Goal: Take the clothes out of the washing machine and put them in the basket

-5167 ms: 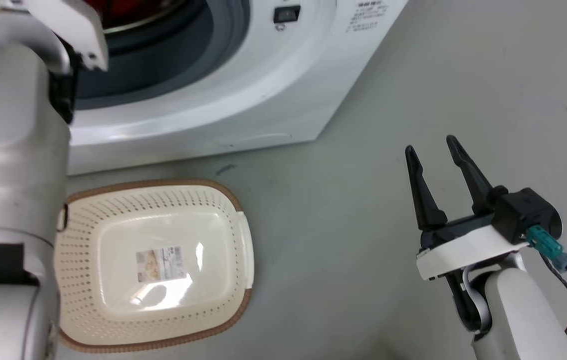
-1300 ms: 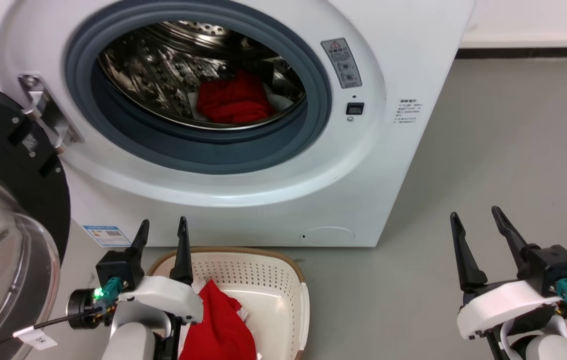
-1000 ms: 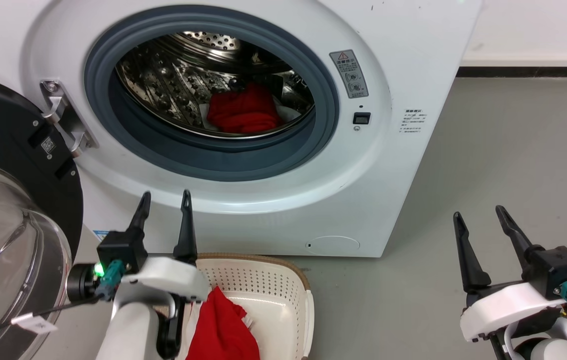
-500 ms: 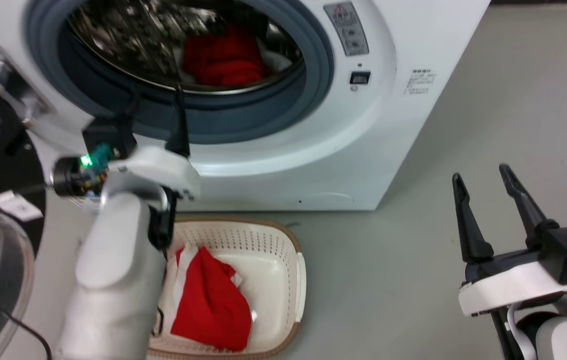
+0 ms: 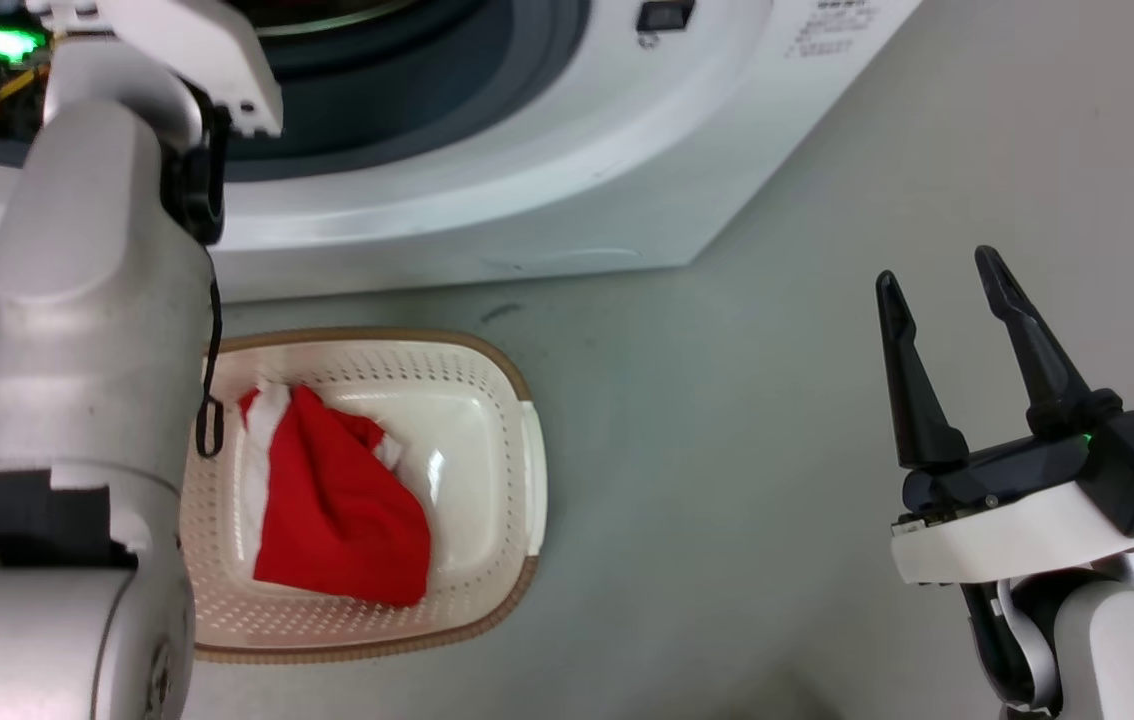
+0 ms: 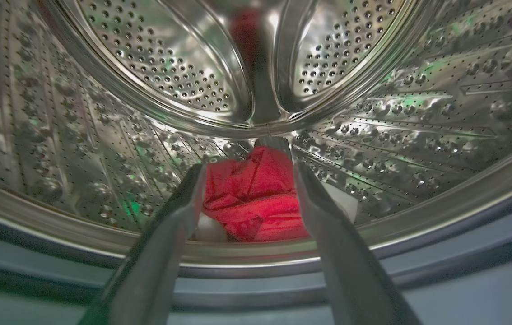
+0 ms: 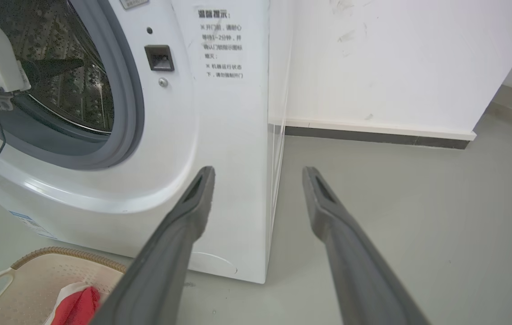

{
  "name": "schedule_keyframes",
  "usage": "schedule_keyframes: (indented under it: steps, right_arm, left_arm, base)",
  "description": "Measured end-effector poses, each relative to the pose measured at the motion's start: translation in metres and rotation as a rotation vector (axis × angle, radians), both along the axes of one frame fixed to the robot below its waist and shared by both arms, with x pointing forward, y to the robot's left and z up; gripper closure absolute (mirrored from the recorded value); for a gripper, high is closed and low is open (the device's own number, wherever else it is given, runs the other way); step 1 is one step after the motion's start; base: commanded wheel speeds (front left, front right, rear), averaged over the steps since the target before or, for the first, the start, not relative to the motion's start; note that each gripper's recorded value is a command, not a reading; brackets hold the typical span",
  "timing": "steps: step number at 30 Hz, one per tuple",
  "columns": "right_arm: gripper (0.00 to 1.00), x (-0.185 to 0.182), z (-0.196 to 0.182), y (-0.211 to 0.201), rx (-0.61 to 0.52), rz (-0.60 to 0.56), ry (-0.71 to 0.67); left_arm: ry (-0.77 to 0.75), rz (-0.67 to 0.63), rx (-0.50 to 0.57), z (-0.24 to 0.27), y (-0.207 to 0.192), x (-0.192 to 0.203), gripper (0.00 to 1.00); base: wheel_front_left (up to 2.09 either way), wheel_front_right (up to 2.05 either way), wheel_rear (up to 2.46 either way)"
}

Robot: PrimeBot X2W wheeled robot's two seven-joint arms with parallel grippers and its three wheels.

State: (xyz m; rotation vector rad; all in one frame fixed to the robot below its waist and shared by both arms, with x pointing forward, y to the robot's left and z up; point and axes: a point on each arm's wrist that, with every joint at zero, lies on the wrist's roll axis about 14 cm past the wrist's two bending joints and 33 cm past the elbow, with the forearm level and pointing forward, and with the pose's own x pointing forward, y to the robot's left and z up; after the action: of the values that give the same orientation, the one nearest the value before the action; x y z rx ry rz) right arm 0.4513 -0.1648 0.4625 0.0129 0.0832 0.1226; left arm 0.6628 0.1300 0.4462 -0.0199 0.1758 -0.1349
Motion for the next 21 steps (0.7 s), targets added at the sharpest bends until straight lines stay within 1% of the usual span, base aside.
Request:
schedule_keyframes:
  steps: [4,9,13,15,18,19,21]
  right_arm:
    - [0.00,0.001,-0.021,-0.003,0.003,-0.008,0.044]
    - [0.00,0.006,-0.033,0.002,0.008,0.009,0.062]
    - [0.00,0.005,-0.044,0.006,0.038,0.015,0.083]
    - [0.00,0.003,-0.052,0.006,0.050,0.013,0.104]
    - [0.00,-0.001,-0.066,0.004,0.067,0.002,0.138]
    - [0.00,-0.006,-0.082,0.001,0.086,-0.016,0.174]
    - [0.00,-0.010,-0.092,-0.003,0.092,-0.032,0.200]
  left_arm:
    - [0.076,-0.037,0.016,-0.026,-0.017,0.021,0.00]
    - [0.131,-0.044,0.059,-0.039,-0.015,0.049,0.00]
    - [0.173,-0.055,0.090,-0.043,-0.017,0.075,0.00]
    - [0.224,-0.055,0.122,-0.054,-0.014,0.084,0.00]
    - [0.297,-0.050,0.128,-0.071,-0.012,0.097,0.00]
    - [0.370,-0.051,0.136,-0.094,-0.015,0.107,0.00]
    - [0.427,-0.054,0.135,-0.114,-0.018,0.108,0.00]
  base:
    - [0.00,0.00,0.00]
    - [0.00,0.00,0.00]
    - [0.00,0.00,0.00]
    - [0.00,0.00,0.00]
    - [0.00,0.00,0.00]
    - [0.00,0.00,0.00]
    - [0.00,0.00,0.00]
